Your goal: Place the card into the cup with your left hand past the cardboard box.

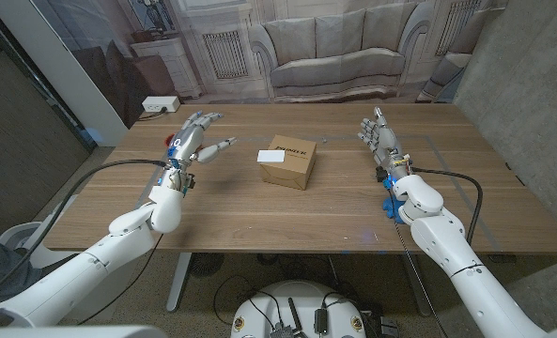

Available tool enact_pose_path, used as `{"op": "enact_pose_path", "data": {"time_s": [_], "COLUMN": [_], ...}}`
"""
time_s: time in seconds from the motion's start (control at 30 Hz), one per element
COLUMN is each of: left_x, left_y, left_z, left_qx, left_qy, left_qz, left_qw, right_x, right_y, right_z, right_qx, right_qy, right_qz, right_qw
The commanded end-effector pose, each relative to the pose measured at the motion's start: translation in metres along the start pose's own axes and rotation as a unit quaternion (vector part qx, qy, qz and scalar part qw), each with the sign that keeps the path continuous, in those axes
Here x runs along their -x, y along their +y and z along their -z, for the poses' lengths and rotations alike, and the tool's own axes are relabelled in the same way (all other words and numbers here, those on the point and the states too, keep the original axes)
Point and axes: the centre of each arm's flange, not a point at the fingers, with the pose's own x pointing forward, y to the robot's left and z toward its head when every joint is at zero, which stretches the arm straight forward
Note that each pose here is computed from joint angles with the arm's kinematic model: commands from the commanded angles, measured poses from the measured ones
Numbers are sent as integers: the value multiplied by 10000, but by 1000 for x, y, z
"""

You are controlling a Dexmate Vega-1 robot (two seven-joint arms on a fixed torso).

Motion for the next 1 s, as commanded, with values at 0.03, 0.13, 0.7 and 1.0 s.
{"op": "enact_pose_path", "data": {"time_s": [0.03, 0.13, 0.7, 1.0], "left_x": [4, 5, 10, 9], "left_y": [6, 7, 13, 13], "left_z": [-3, -3, -7, -11], "left_qx": [-347, -358, -813, -1097], "left_qy": [4, 26, 58, -19], "left_qz": [21, 48, 356, 443], "left_qw": [9994, 9993, 9960, 9930], "right_x": [4, 4, 4, 5], "right_y": [0, -1, 3, 3], "right_z": [-1, -2, -4, -2], "right_qx": [-28, -35, -93, -103], "right_qy": [-19, -24, -48, -42], "right_qz": [-14, 2, -44, -35], "right_qw": [10000, 10000, 9999, 9999]}}
